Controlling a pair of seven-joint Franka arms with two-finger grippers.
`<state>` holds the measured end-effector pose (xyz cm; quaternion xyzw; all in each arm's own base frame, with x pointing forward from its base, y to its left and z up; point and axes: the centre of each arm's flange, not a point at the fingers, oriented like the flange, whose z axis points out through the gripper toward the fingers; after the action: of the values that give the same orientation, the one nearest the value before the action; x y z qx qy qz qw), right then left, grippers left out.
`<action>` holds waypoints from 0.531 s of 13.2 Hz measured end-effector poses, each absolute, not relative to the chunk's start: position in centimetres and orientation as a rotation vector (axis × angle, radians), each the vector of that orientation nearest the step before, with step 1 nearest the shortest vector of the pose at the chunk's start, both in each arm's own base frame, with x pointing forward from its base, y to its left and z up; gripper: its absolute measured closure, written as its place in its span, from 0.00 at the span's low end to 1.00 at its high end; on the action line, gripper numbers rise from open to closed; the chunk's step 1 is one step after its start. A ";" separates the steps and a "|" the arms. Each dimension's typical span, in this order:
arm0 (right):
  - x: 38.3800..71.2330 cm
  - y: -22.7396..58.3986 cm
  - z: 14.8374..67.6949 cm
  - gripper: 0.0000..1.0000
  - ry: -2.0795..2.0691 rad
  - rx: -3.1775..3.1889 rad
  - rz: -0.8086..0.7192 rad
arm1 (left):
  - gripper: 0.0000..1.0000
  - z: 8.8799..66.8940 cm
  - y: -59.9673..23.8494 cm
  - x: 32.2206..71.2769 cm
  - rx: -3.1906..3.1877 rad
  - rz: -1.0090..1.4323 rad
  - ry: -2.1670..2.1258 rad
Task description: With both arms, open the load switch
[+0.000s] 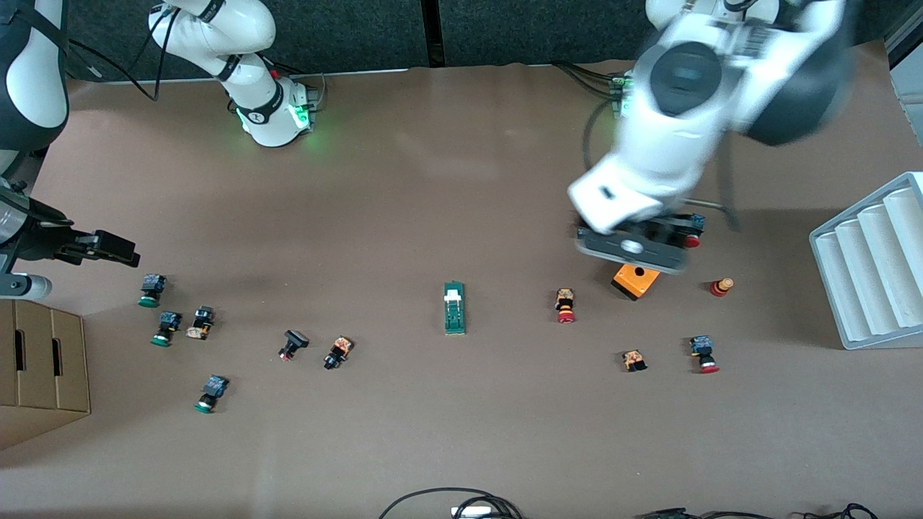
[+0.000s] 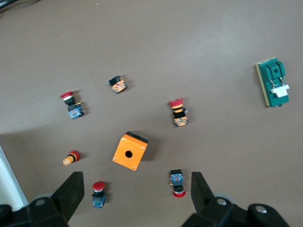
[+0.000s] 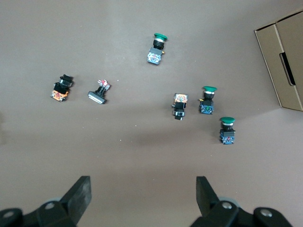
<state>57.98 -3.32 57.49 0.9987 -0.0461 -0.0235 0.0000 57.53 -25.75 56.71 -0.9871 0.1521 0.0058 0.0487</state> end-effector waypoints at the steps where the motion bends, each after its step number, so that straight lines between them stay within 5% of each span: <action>1: 58.0 -3.3 57.5 0.00 -0.145 3.137 -0.074 | 0.00 57.1 -23.1 58.6 -3.030 0.021 0.422; 7: 58.0 -3.3 57.5 0.00 -0.145 3.137 -0.074 | 0.00 58.2 -13.5 60.7 -3.069 0.060 0.311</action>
<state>57.98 -3.31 57.48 0.9987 -0.0460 -0.0236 0.0000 60.66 -13.53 58.18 -0.9943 0.1006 0.0193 0.0280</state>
